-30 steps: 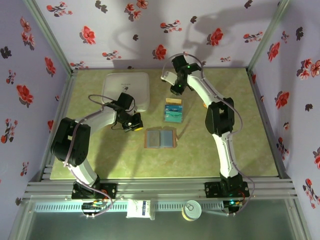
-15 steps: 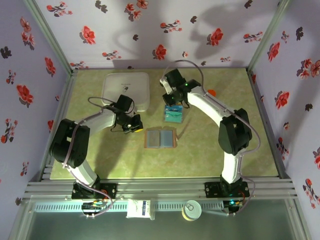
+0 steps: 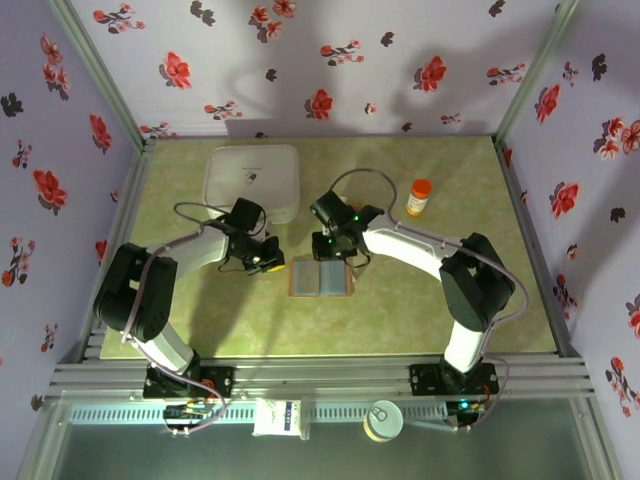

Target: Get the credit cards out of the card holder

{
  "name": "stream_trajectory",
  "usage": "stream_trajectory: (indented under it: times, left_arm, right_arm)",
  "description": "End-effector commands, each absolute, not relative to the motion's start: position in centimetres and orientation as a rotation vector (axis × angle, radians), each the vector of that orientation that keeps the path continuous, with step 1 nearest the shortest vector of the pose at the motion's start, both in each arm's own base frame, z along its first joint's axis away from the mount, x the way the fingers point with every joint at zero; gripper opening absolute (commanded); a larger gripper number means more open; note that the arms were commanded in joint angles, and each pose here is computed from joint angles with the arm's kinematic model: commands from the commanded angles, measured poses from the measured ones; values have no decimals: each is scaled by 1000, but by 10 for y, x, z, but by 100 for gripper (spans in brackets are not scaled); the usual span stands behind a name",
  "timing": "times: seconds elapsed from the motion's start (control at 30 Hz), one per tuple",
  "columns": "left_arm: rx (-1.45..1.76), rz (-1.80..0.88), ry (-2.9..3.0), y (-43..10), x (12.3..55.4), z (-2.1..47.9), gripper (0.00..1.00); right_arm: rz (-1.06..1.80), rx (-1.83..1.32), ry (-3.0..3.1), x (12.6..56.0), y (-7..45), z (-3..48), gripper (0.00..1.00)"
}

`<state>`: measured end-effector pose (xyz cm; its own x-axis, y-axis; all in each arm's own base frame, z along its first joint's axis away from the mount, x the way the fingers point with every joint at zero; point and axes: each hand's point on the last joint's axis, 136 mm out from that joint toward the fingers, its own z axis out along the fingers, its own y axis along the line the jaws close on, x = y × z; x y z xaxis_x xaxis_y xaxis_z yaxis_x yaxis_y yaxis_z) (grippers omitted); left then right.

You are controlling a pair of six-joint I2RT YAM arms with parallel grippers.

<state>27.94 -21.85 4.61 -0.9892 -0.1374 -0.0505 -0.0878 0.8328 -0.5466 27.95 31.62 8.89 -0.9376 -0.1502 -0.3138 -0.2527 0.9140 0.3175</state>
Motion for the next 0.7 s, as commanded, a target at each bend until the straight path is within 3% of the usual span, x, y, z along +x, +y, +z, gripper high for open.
stream_trajectory:
  times: [0.0, 0.37, 0.67]
  left_arm:
    - [-153, -903, 2904, -224, 277, 50, 0]
    - [-137, -868, 2935, -230, 271, 41, 0]
    - [-109, -886, 2958, -237, 263, 35, 0]
  right_arm:
    - [645, -199, 2787, 263, 331, 97, 25]
    - [838, -133, 2846, 237, 352, 74, 32]
    - [854, -100, 2873, 239, 360, 58, 30]
